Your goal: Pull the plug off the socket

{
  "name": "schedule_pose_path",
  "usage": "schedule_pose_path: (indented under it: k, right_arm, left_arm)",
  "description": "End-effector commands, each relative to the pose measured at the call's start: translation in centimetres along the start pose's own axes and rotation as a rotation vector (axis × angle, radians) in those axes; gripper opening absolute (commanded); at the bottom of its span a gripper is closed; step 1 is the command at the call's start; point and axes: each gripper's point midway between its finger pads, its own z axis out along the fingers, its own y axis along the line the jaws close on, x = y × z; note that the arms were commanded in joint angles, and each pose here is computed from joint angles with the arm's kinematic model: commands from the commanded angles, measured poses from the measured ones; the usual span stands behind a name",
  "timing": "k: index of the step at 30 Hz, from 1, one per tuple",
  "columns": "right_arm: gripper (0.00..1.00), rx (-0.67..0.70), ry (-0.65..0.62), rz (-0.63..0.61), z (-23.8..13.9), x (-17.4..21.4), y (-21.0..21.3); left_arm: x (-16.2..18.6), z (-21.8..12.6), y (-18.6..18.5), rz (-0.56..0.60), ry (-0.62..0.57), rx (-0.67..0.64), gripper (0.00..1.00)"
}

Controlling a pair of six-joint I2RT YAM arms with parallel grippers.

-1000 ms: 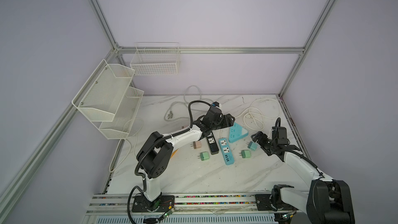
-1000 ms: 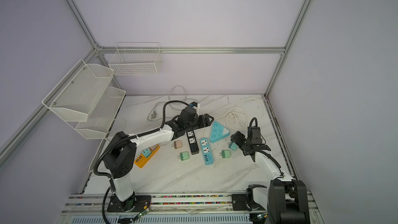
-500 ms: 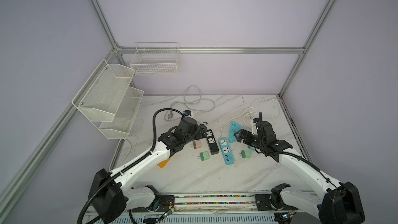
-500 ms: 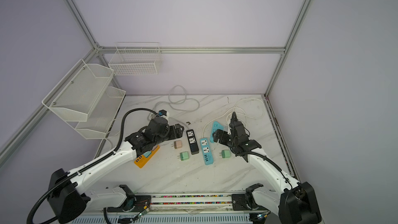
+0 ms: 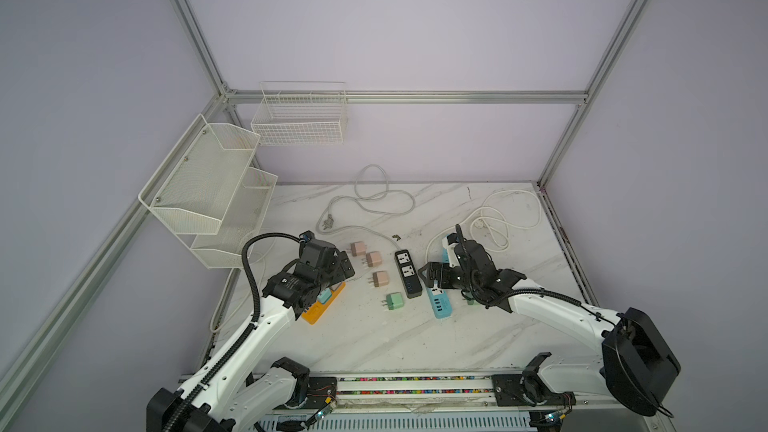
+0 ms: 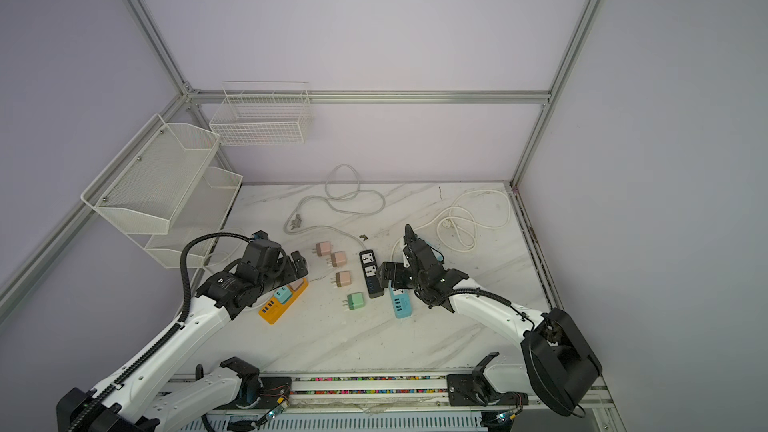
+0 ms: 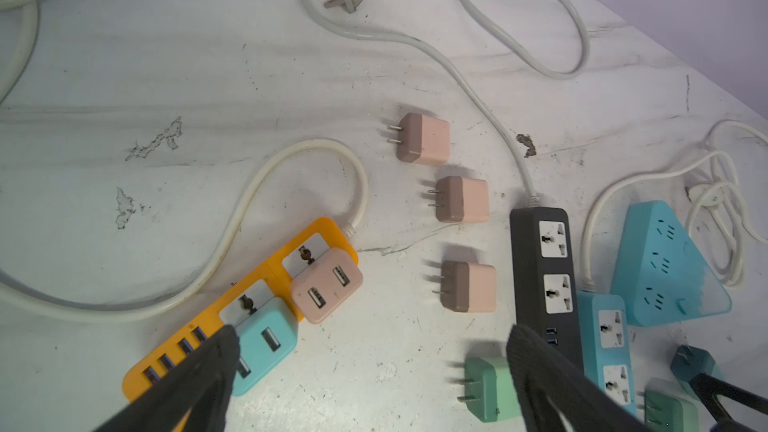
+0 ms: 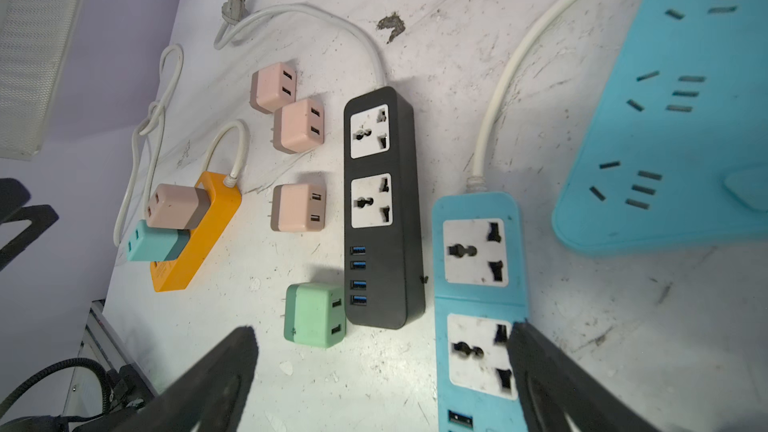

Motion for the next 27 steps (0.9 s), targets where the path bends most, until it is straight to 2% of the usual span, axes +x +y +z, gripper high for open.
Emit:
schedule_pose_path:
  k: [1,8,14,21,27]
  right_arm:
    - [0.98,-0.024,-0.055,-0.003,0.0,-1.4,1.0]
    - [0.98,-0.005,-0.061,0.001,0.0,-1.5,0.7]
    - [0.97,0.003,-0.062,0.004,0.4,-1.6,0.5]
    - [0.97,0.003,-0.058,0.002,0.9,-1.9,0.7]
    - [0.97,0.017,-0.033,0.000,1.7,-1.5,0.4]
  left_arm:
    - [0.4,2.3,-0.6,-0.010,0.046,0.078,1.00]
    - [-0.8,6.6,-0.8,-0.073,0.123,0.101,1.00]
    - [0.9,10.0,-1.1,-0.077,0.251,0.095,1.00]
    - [1.8,10.5,-1.2,-0.060,0.290,0.108,1.00]
    - [2.9,10.0,-2.7,-0.063,0.345,0.199,1.00]
